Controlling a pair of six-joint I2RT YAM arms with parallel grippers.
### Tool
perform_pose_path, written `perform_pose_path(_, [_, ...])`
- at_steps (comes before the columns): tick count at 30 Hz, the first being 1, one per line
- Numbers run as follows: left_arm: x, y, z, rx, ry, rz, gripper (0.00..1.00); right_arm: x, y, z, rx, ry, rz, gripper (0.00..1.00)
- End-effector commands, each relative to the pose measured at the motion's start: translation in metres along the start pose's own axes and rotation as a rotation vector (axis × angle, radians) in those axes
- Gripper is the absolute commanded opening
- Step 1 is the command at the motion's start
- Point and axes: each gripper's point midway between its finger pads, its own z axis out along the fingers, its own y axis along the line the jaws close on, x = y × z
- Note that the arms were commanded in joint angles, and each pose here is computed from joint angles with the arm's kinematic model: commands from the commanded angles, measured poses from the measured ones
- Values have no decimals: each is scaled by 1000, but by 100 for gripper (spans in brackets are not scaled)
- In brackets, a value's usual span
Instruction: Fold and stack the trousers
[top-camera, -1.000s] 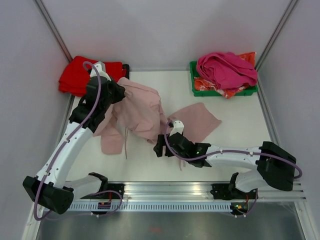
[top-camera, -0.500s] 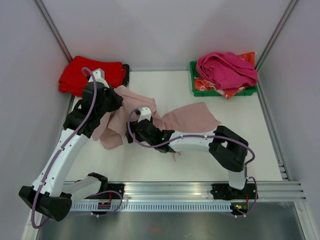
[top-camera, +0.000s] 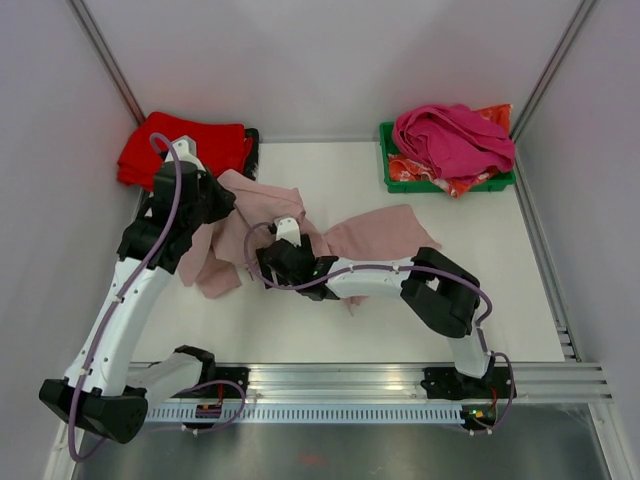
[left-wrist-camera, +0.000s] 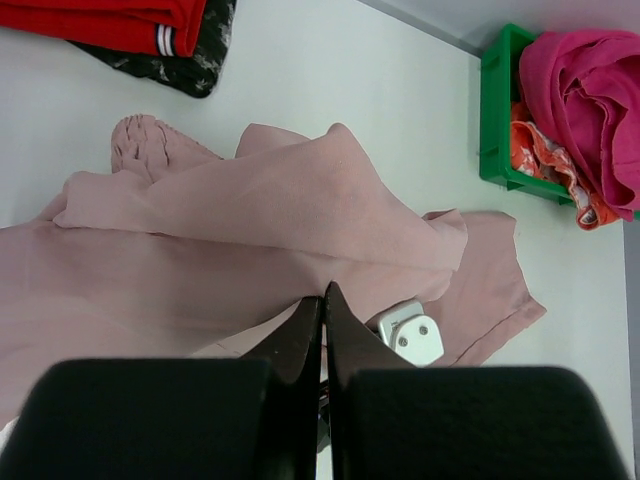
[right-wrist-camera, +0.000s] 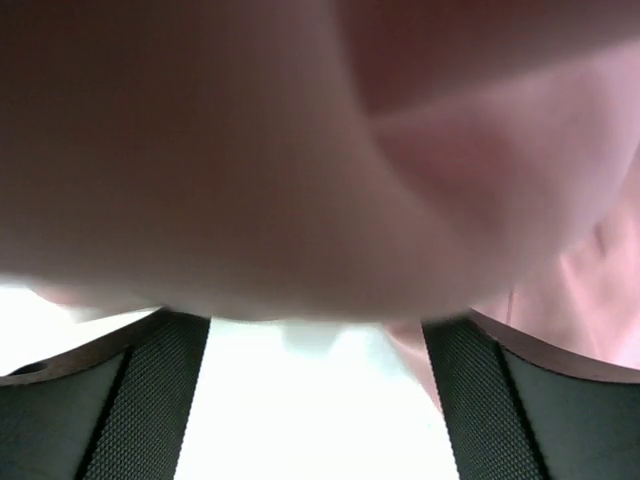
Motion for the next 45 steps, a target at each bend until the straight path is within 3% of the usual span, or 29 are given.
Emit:
perform_pose_path(1, [-20,-16,-2,67,-49,-52,2,-4,-9,-4,22,-9,-10,91])
perform_pose_path(5, [-19,-15,7,74,-40,-72,2,-1,-11,-14,-101,-95,29,98])
perform_pose_path(9, [-15,-12,15,83,-2,-117,2,-3,-11,-15,-234,-163,131,98])
perform_pose_path(19, [4,-11,11,99,56,-155,2,-48,26,-15,-404,-334,181,93])
perform_pose_path(21, [2,-11,9,97,48,-155,2,-38,29,-2,-399,-308,174,90])
perform_pose_path(24, [-7,-12,4,98,34,-144,2,-31,34,13,-397,-285,163,79])
perform_pose_path(26, [-15,-12,-1,94,16,-134,2,-31,34,15,-383,-276,155,64])
perform_pose_path(27, [-19,-10,-2,86,4,-130,2,-33,32,14,-373,-282,147,50])
perform_pose_path(28, [-25,-9,-7,86,-14,-128,2,-32,24,13,-339,-279,136,16])
perform_pose_path(29, [-29,-5,-7,75,-25,-129,2,-47,23,3,-329,-303,135,1])
perform_pose_path(30, [-32,-3,-9,69,-37,-115,2,-55,18,-4,-308,-313,110,0])
perform_pose_path(34, [-42,6,-14,28,-66,-30,2,-95,-15,-64,-230,-375,94,0])
perform_pose_path(35, [-39,11,-15,6,-50,8,2,-127,-21,-101,-240,-442,120,0])
perform_pose_path(37, [-43,13,-20,-6,-57,43,2,-136,-43,-130,-167,-427,98,0])
perform_pose_path(42, [-32,17,-37,-1,-18,92,2,-216,-112,-283,-65,-623,196,0])
perform_pose_path(45, [-9,29,-36,-22,55,118,2,-226,-146,-334,14,-619,167,0])
